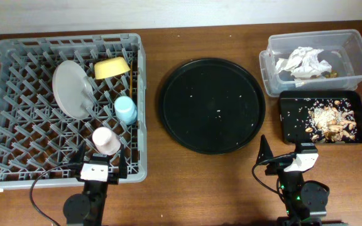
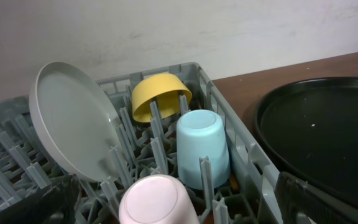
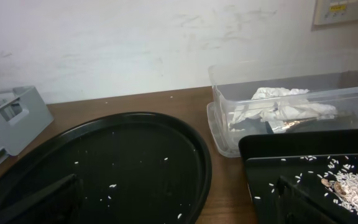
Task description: Sort waste into correct bins and load items into the dishwasher rack
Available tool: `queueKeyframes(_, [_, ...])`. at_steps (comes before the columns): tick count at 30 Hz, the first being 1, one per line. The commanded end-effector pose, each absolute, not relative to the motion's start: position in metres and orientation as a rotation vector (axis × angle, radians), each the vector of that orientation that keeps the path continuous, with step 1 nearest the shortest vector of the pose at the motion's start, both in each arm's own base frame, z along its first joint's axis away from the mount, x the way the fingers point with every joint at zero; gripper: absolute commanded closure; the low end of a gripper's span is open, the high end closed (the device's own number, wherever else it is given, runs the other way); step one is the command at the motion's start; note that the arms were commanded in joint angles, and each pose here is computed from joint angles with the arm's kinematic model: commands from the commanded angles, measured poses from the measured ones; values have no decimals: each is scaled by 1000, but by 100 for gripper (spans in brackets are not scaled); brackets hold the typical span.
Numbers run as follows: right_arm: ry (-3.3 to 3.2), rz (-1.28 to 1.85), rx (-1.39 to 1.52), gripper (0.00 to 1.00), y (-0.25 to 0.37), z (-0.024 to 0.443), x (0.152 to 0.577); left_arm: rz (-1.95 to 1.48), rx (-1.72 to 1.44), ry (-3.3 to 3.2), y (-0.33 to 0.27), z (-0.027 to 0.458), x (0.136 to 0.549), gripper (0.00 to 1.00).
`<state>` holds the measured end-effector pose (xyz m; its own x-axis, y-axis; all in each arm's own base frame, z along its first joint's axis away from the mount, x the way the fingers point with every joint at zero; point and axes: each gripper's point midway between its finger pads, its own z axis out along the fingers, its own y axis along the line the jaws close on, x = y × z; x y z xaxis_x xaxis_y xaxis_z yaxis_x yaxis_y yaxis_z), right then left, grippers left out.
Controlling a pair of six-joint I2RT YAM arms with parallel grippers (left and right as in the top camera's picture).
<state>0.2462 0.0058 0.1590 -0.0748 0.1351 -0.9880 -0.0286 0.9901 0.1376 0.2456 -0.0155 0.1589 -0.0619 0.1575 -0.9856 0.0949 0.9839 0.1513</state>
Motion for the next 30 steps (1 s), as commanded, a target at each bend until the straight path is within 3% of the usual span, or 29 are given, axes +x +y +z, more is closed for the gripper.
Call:
queueKeyframes(1, [1643,145,79,2,7,157,246,78,194,1634,-12,158,246,1])
queueKeyframes(30, [1643,145,79,2,7,157,246,78,194,1634,-12,158,246,1])
